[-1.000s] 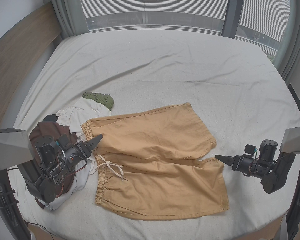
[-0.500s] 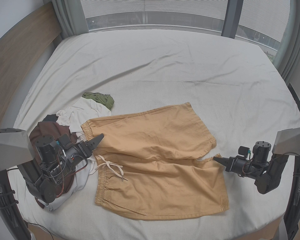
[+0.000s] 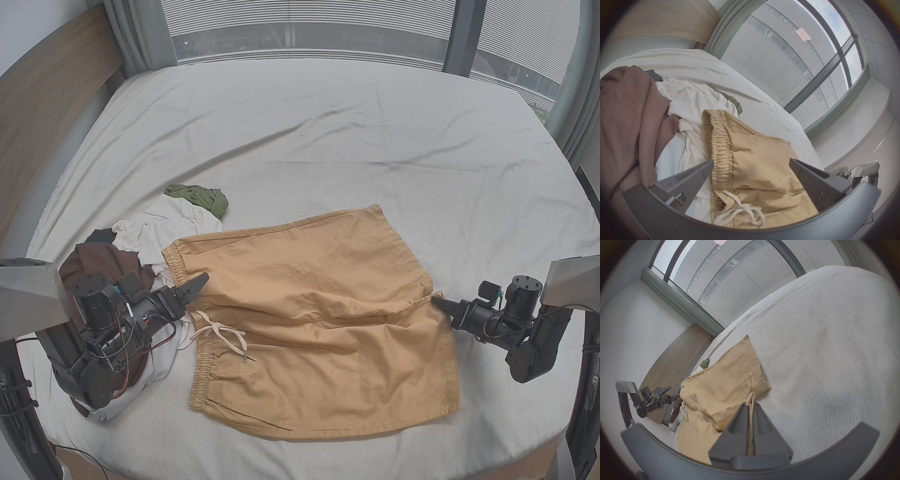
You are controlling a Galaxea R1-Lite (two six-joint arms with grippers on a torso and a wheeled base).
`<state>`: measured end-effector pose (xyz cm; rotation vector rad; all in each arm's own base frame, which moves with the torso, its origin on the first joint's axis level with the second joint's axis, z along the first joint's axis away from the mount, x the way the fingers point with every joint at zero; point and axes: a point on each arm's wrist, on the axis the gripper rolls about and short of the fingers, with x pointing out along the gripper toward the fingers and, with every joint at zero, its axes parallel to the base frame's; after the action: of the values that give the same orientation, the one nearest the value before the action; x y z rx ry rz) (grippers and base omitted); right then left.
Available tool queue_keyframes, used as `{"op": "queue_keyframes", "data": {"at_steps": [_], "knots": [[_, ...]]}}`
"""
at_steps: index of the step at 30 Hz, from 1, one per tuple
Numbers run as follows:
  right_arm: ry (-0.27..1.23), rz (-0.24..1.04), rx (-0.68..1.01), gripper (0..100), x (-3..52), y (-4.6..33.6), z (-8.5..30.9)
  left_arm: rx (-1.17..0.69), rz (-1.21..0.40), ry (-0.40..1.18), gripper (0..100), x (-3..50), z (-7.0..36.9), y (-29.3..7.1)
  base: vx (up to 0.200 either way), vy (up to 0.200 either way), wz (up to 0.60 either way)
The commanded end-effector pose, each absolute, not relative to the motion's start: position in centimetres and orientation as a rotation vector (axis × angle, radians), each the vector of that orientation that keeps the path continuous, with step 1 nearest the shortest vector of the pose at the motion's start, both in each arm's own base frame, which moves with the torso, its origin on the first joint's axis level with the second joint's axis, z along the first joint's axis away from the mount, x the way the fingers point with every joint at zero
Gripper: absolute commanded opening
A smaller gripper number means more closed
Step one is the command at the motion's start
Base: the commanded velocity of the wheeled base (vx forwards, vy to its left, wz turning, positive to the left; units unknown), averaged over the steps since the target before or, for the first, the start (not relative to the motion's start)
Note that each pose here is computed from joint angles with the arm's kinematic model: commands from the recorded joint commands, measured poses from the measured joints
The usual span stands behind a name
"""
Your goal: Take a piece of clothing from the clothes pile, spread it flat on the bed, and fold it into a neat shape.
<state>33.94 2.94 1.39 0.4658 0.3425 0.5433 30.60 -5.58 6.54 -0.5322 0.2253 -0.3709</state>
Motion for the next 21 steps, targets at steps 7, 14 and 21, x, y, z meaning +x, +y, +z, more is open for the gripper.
{"op": "queue_keyframes", "data": {"at_steps": [7,14,21], "knots": [[0.326,0.540,0.462,0,34.1,2.7,1.8,-0.532,-0.366,0.255,100,30.0,6.0,-5.5,0.000,0.000,0.00],[0.292,0.518,0.453,100,34.4,2.6,2.5,-0.527,-0.384,0.301,100,28.5,5.8,-5.5,0.000,0.000,0.00],[0.155,0.559,0.422,100,32.4,3.1,8.4,-0.508,-0.397,0.268,100,26.0,7.8,-5.1,0.000,0.000,0.00]]}}
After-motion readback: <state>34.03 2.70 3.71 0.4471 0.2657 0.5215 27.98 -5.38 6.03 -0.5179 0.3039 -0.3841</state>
